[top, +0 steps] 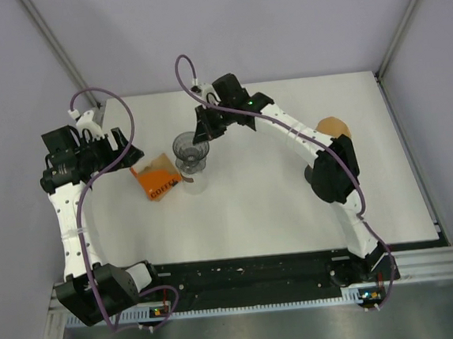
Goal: Place the coffee filter in the dripper
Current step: Place the coffee dripper on the coffee server.
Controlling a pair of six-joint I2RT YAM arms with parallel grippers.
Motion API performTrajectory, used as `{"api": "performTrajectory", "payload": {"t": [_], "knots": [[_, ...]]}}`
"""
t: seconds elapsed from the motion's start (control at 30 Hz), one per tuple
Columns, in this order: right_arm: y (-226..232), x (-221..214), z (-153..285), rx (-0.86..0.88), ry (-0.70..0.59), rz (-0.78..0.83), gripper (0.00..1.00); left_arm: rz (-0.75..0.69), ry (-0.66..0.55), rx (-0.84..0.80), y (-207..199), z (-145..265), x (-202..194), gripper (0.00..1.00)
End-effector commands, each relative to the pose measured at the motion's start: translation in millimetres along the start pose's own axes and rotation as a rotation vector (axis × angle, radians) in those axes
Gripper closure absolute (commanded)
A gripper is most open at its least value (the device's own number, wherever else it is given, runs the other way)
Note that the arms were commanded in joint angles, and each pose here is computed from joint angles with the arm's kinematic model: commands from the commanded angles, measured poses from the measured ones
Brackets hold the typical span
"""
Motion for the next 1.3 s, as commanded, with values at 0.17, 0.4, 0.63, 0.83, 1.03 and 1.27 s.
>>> {"api": "performTrajectory", "payload": {"t": [0.17,0.4,0.63,0.83,1.03,1.27], "knots": [[12,11,-7,-0.009,-0.020,0.021,1.00,-0.039,-0.045,-0.003,-1,5,7,0.18],[22,8,-9,-0.028,-0.003,0.056,1.00,-0.040,-0.045,0.003,0,5,8,0.18],[22,2,-12,-0.075,0.011,0.082,1.00,-0.044,-0.048,0.002,-1,6,8,0.18],[19,0,-19,-0.068,0.028,0.068,1.00,-0.042,-0.045,0.006,0,5,6,0.18],[29,4,-14,-0.031,0.023,0.081,0.76,-0.053,-0.031,0.020,6,1,3,0.18],[50,19,9,-0.009,-0.032,0.134,0.59,-0.045,0.016,0.205,38,-2,-6,0.12]]}}
Point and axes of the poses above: each gripper's point midway between its finger pads, its own z axis back along the fingers, its own y axis along the line the jaws close on, x = y × z, the point moved 3 cm from there along z, back along the fingers, and after that the axes turned 9 degrees about -z, right-handed, at the moved point
